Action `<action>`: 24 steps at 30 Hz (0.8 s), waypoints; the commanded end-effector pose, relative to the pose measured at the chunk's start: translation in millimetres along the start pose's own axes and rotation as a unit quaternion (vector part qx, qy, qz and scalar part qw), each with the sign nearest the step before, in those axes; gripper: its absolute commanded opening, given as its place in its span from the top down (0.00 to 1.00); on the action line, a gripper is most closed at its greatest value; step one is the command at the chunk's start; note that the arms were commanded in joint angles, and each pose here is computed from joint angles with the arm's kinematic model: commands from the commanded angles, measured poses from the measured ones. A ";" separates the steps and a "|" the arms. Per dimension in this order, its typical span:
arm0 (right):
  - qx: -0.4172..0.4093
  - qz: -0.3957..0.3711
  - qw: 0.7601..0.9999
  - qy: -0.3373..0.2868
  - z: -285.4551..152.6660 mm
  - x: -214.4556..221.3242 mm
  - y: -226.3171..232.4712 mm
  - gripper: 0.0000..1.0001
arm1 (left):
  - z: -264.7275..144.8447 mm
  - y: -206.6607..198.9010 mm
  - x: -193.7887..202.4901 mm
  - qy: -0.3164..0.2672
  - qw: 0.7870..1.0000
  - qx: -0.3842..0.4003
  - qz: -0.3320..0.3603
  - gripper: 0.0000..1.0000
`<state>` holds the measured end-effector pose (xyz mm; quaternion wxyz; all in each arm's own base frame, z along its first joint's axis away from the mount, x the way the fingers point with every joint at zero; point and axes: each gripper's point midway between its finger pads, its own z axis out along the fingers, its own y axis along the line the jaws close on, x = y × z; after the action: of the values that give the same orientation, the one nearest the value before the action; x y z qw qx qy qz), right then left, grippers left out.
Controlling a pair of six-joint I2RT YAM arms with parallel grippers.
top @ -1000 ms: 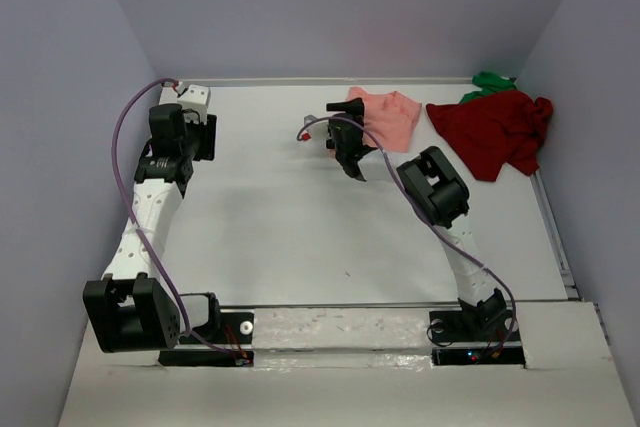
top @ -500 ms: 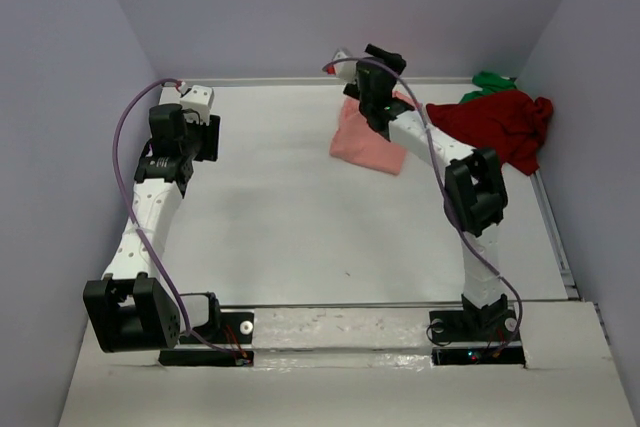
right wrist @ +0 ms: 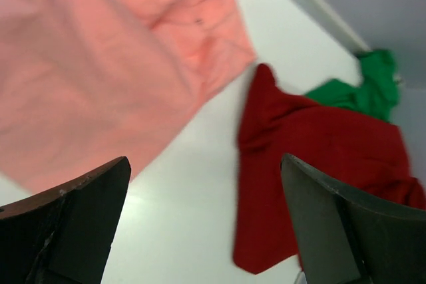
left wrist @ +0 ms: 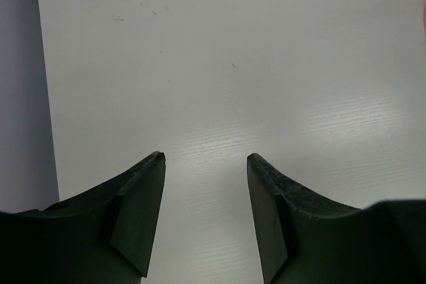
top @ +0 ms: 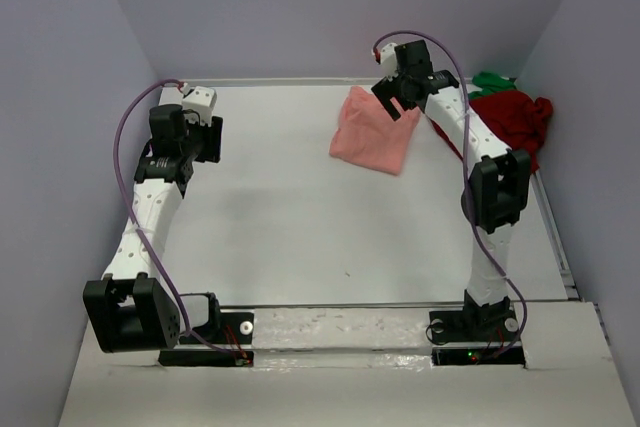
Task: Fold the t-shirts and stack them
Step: Fold the tshirt
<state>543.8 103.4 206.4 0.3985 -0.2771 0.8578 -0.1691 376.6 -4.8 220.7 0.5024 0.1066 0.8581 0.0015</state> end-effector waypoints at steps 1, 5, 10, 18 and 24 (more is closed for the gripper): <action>-0.135 0.045 0.990 0.007 -40.5 -1.7 45.6 0.01 | -2.4 -0.2 -18.0 -0.022 1.000 0.008 -0.002 0.37; -0.180 0.036 0.983 0.028 -38.4 12.6 67.0 0.01 | -1.0 -2.7 -18.8 -0.020 1.000 0.017 -0.003 0.37; -0.234 0.026 0.971 0.046 -19.4 24.4 96.5 0.01 | -1.3 -3.5 -15.6 -0.017 1.000 0.018 -0.001 0.37; -0.219 0.051 0.973 0.042 32.2 5.8 100.2 0.00 | 3.5 -2.8 -6.9 -0.008 1.000 0.016 0.002 0.36; -0.215 0.060 0.974 0.029 64.7 -2.3 109.4 0.00 | 12.0 -2.4 0.3 0.007 1.000 0.017 0.003 0.36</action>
<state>540.0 179.8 89.6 0.2733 -0.3142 0.9088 0.0262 379.3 -9.5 207.5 0.4855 0.1132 0.8668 -0.0127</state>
